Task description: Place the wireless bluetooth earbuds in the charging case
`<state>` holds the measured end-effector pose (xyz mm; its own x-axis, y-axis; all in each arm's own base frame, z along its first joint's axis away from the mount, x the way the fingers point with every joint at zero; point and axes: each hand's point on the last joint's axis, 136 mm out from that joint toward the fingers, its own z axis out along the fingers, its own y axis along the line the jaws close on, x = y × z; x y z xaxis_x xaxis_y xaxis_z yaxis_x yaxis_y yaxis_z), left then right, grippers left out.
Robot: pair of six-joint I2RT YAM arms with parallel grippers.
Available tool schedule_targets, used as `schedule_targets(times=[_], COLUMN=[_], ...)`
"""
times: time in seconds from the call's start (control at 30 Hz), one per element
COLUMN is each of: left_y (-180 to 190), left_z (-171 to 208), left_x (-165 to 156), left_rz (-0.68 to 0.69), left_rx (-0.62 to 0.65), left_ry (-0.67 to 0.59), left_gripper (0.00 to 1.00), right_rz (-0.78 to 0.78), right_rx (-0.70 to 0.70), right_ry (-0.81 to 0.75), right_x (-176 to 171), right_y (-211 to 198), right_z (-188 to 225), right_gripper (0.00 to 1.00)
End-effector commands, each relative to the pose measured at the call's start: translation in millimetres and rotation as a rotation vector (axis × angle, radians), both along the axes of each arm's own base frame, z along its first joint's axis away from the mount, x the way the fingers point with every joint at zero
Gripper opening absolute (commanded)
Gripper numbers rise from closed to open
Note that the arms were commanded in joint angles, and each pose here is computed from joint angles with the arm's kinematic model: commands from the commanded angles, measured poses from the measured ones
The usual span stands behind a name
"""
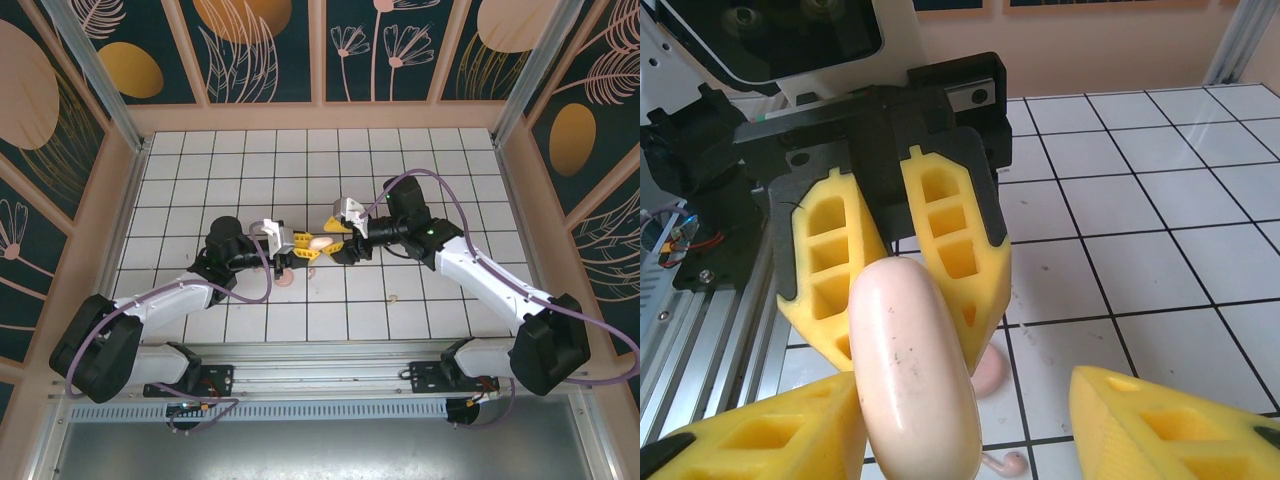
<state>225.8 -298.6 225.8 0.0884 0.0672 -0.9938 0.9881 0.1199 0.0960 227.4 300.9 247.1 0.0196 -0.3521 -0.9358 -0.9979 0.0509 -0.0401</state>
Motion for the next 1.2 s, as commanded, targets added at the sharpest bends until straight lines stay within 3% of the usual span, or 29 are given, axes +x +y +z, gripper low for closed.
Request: schedule_targets(times=[0.0,0.8,1.17], left_y=[-1.5,0.2,-0.1], left_z=[3.5,11.6,1.0], left_x=[-10.8,-14.3,-7.4], left_rz=[-0.06,-0.064,-0.031], left_rx=[0.003,-0.008,0.002], left_ry=[-0.024,-0.044,-0.029], left_gripper=[0.19,0.18,0.18], right_rz=[-0.022,-0.123,-0.105], right_rx=[0.081,0.079,0.104], right_ry=[-0.099,-0.102,-0.065], right_x=[9.9,29.2,22.4], right_y=[-2.0,-12.6,-14.0], right_z=[35.8,34.4,40.9], right_gripper=[0.55,0.54,0.55])
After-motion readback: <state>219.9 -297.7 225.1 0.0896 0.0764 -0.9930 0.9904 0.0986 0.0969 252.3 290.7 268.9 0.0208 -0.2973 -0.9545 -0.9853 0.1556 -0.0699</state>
